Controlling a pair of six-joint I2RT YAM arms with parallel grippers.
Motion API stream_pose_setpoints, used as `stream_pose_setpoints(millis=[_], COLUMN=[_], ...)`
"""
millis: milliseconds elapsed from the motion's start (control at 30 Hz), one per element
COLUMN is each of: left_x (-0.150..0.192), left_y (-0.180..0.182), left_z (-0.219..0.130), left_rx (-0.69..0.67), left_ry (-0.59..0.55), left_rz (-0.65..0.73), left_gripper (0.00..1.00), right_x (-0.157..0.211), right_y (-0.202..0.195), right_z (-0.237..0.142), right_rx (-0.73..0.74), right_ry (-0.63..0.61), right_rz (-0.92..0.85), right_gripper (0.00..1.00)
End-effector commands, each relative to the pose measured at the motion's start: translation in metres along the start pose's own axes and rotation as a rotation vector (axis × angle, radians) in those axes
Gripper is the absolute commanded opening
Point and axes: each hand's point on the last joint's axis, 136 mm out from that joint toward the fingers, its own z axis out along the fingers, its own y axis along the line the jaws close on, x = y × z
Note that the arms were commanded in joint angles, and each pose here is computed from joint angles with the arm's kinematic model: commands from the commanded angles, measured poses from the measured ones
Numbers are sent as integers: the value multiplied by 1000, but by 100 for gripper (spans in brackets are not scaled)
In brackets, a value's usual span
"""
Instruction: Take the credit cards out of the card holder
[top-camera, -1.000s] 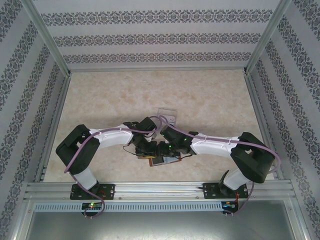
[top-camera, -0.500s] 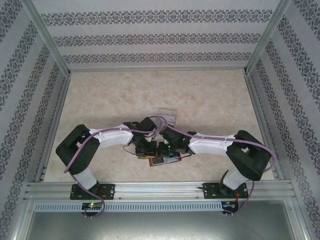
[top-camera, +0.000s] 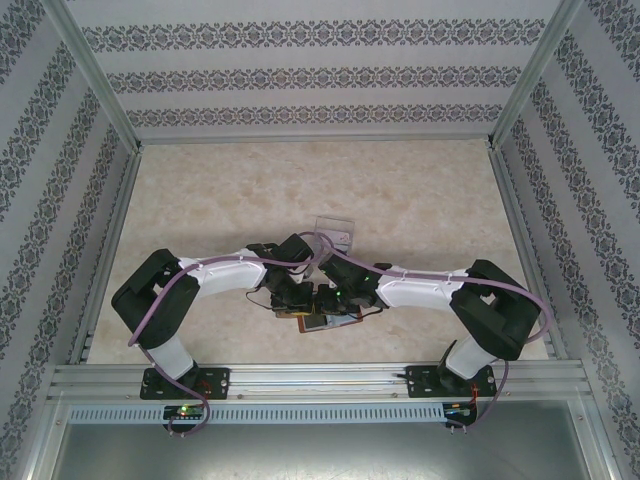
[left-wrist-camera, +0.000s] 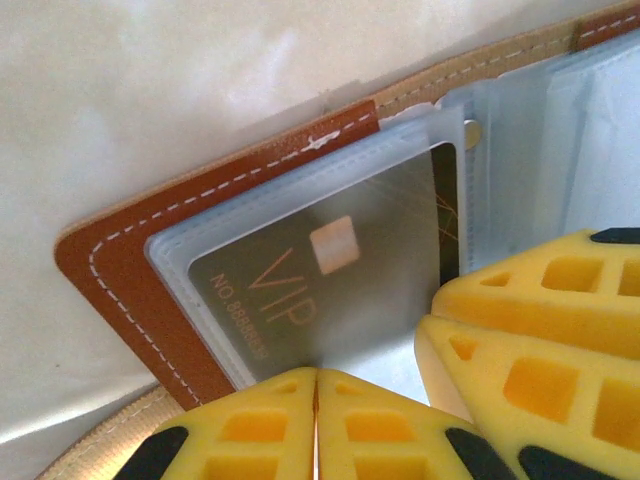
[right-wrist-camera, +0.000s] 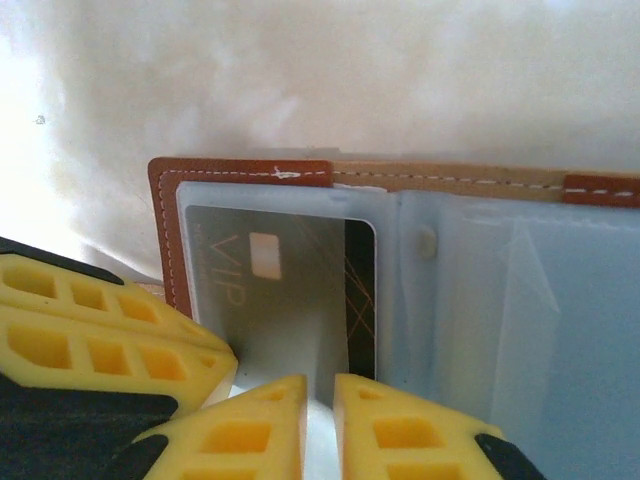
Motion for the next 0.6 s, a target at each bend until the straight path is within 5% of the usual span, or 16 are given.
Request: stream_pose_setpoints(millis=[0,567], left_x=[4,2], left_y=[0,3], left_z=[1,-1], left_rx=[-24,-58], left_ry=[20,22], left_rz=[16,24], left_gripper=[10,10], right_x=[-1,-5], right_y=[-16,-16], right_z=[1,-13], right_rx=[74,108], right_ry=[0,-19], right_rz=[12,-10], right_gripper=[21,37])
